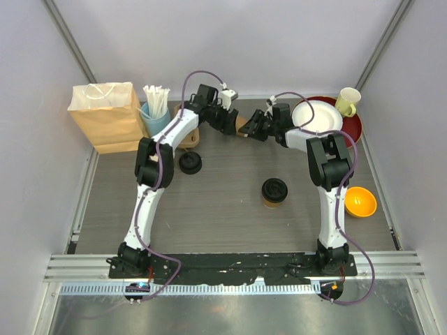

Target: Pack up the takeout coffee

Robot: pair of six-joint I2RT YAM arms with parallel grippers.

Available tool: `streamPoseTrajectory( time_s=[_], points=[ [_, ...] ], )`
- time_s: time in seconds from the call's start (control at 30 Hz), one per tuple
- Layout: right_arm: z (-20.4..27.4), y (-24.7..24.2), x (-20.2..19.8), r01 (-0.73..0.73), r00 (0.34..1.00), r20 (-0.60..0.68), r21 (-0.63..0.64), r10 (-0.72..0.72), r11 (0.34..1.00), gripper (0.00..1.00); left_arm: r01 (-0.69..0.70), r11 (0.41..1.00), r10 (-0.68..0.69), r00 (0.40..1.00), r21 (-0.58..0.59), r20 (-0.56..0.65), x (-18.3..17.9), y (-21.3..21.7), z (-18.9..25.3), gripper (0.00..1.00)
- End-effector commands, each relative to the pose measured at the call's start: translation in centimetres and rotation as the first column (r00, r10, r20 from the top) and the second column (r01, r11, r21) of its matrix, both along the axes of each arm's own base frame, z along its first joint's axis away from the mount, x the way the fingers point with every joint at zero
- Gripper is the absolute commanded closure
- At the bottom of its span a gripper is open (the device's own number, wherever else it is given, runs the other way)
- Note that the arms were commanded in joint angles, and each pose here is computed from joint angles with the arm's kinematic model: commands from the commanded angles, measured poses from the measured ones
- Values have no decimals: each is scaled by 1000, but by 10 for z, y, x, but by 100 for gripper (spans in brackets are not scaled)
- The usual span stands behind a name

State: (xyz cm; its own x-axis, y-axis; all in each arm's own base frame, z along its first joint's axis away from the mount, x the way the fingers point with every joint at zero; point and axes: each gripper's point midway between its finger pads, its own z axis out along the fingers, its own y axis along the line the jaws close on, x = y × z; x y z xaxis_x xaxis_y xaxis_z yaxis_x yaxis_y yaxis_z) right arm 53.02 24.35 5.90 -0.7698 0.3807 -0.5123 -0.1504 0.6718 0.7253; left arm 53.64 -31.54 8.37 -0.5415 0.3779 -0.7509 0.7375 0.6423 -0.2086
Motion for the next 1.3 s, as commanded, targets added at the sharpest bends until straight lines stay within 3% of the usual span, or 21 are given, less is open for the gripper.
streamPoseTrajectory(
  time_s=[0.0, 0.4, 0.53, 0.7, 0.93, 1.07, 1.27],
  points=[
    [21, 13, -16, -34, 998, 52, -8, 35, 999, 46, 159, 983, -149, 983, -96, 109, -32, -20, 83, 27],
    [4, 13, -95, -138, 990, -2, -149, 139, 979, 45, 174, 981, -174, 985, -79, 8, -68, -1, 72, 28],
    [-8, 12, -107, -159, 987, -43, -137, 155, 978, 45, 231, 968, -231, 973, -92, 16, -77, -6, 73, 29],
    [0, 8, -112, -151, 988, -20, -167, 150, 974, 44, 112, 991, -110, 993, -70, 41, -58, 6, 87, 29],
    [26, -5, -146, -269, 957, -2, -376, 290, 887, 28, 24, 996, -25, 1000, -80, -7, -56, 22, 89, 25],
    [60, -4, -151, -349, 879, 107, -520, 465, 780, 21, -33, 986, 25, 998, -161, -50, -52, 29, 99, 23],
    [98, 10, -134, -354, 772, 227, -624, 594, 697, 16, -116, 981, 101, 990, -155, -102, -55, 47, 113, 22]
  ],
)
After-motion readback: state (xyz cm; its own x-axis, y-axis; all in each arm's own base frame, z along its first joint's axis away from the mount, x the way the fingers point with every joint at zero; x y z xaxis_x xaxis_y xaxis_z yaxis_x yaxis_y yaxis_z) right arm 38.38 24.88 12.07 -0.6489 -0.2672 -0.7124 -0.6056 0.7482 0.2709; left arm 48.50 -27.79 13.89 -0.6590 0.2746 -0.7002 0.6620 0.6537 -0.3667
